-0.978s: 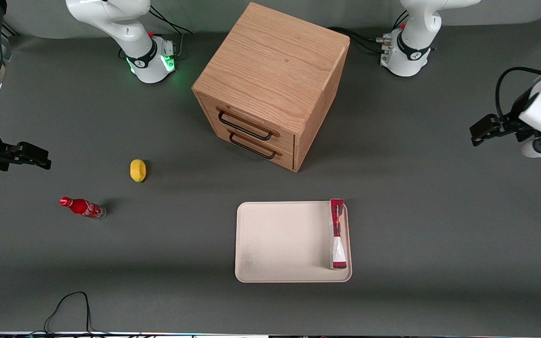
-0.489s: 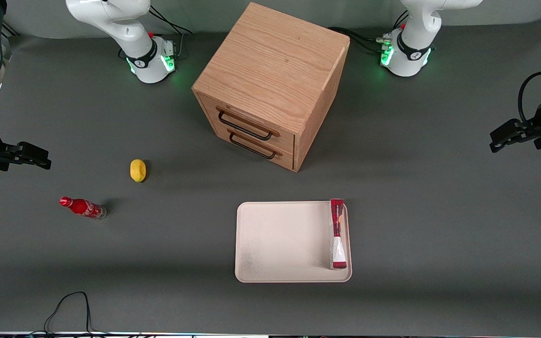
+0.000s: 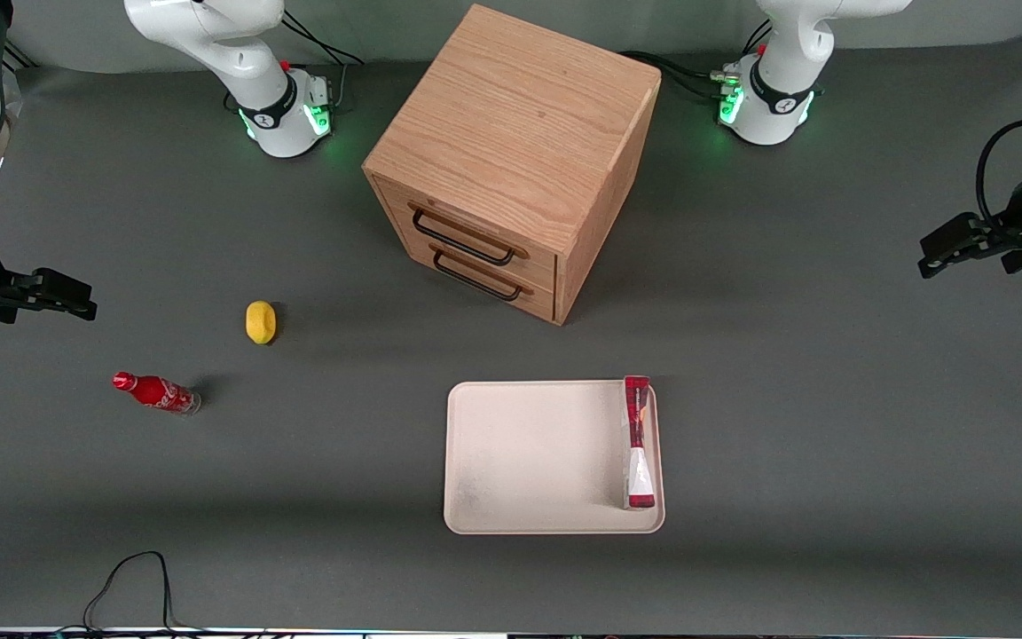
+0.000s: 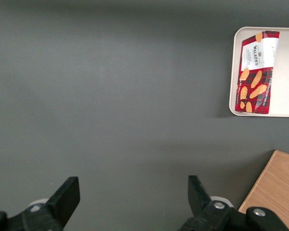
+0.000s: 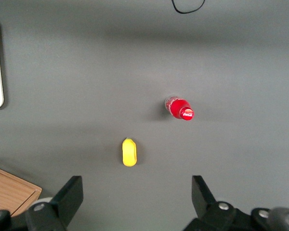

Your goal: Place red cookie box on tray

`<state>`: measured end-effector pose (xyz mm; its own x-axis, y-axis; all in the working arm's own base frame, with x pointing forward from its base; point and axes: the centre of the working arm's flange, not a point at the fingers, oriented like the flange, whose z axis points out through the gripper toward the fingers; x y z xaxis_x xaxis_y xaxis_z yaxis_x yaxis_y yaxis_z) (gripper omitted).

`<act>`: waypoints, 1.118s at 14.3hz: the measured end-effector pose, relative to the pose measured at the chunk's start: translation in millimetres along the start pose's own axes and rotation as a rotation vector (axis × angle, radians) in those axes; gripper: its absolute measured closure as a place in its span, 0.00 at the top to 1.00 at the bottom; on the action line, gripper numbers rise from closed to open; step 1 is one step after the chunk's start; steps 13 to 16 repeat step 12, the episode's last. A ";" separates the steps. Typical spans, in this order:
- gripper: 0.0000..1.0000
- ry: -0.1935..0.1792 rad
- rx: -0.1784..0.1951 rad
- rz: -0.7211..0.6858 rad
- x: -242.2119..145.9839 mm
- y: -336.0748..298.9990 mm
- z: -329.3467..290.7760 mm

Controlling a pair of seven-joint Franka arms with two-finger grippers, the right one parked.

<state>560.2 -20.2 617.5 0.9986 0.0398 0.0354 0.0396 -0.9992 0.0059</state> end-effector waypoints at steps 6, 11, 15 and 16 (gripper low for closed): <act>1.00 -0.028 0.002 -0.007 -3.2 -4.2 -0.6; 1.00 -0.041 0.002 -0.005 -4.7 -3.6 0.5; 1.00 -0.047 0.003 -0.006 -5.3 -3.8 1.0; 1.00 -0.047 0.003 -0.006 -5.3 -3.8 1.0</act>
